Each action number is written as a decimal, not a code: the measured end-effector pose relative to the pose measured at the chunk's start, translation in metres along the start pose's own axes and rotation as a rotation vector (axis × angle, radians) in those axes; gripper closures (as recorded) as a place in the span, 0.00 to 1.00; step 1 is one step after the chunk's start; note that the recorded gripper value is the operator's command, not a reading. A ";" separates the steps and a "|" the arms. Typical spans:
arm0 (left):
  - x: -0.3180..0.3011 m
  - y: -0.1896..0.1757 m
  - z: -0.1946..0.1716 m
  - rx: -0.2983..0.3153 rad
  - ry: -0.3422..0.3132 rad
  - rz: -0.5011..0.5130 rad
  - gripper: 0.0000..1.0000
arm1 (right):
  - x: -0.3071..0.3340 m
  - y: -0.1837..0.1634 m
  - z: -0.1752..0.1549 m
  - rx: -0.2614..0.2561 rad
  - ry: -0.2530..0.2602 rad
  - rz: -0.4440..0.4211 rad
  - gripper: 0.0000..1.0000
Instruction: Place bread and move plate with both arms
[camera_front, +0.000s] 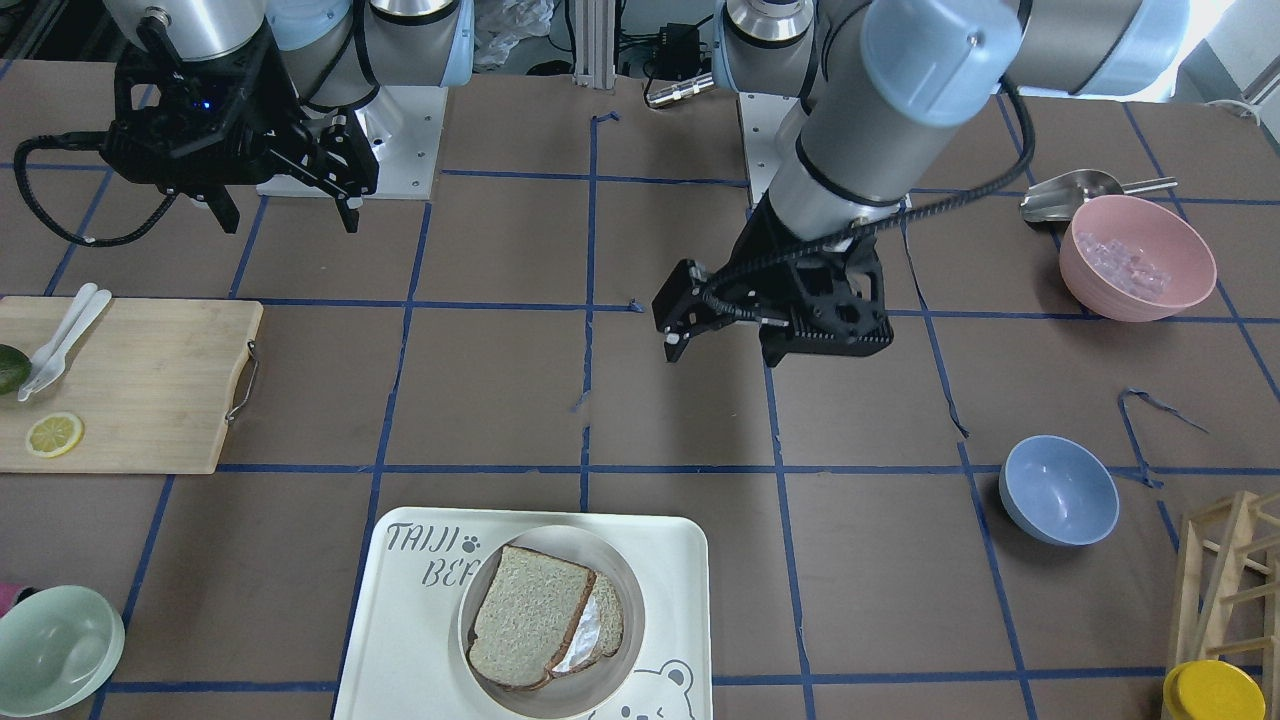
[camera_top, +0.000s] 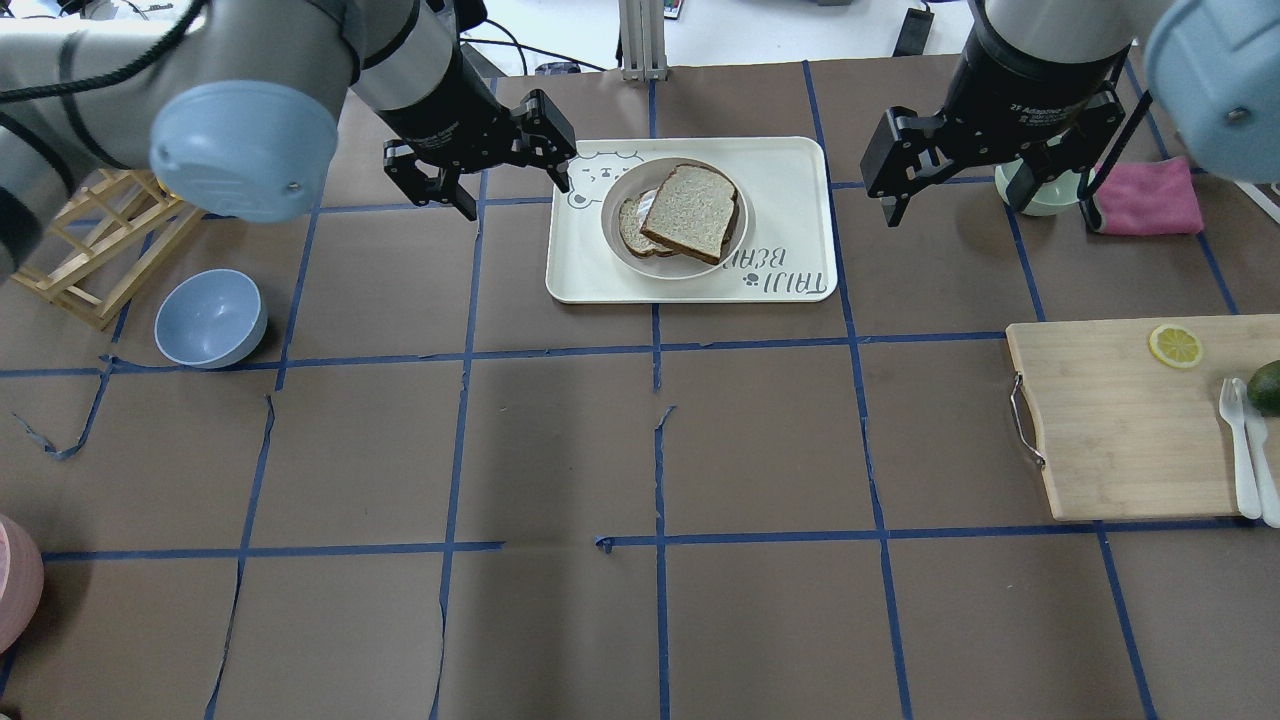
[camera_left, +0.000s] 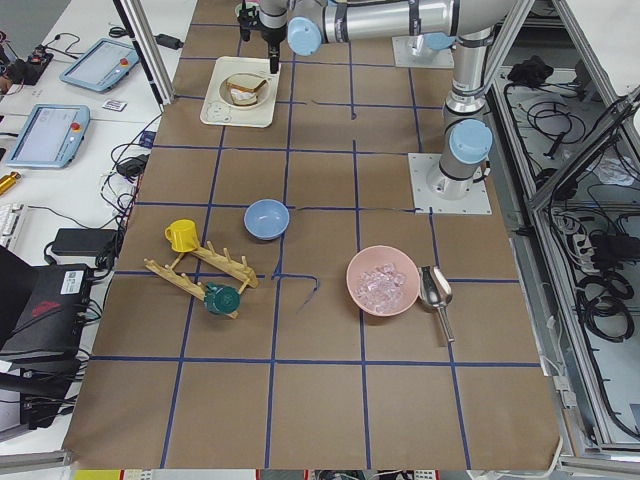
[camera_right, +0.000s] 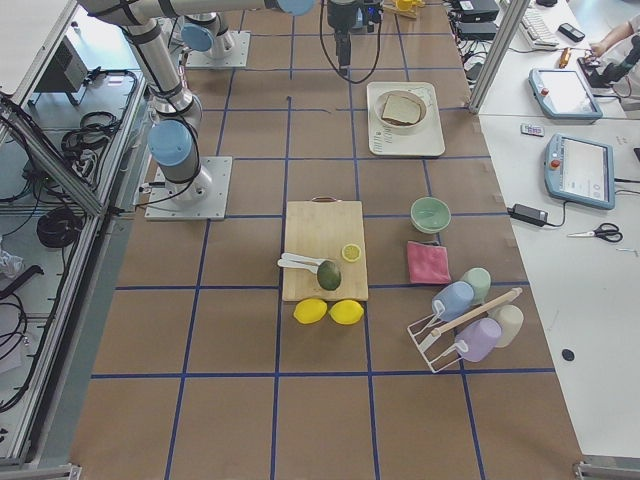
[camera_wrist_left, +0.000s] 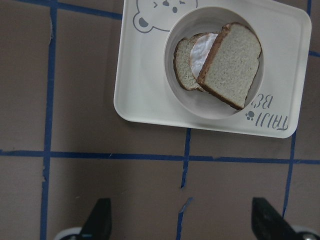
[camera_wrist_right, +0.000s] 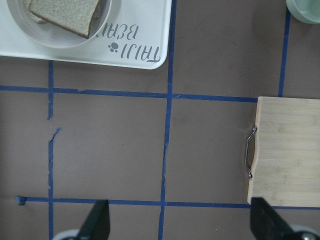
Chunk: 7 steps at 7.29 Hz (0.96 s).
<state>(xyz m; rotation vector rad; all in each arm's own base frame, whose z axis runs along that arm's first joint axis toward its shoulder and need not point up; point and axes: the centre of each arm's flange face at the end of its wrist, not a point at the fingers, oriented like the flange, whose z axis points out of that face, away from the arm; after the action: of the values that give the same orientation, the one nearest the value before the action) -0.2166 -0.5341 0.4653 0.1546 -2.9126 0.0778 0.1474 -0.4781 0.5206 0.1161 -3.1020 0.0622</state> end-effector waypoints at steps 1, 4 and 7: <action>-0.003 0.028 -0.031 -0.030 -0.041 0.010 0.00 | 0.000 0.000 0.000 0.000 -0.001 -0.033 0.00; -0.024 0.060 -0.062 -0.062 -0.198 0.046 0.00 | 0.001 0.001 0.000 -0.005 0.004 -0.080 0.00; -0.047 0.045 -0.076 -0.046 -0.184 -0.002 0.00 | 0.001 0.003 -0.003 -0.007 0.002 -0.090 0.00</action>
<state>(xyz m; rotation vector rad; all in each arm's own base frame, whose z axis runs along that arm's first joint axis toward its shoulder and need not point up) -0.1590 -0.4800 0.5265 0.1646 -3.0948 -0.0037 0.1465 -0.4748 0.5235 0.2545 -3.0903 0.0493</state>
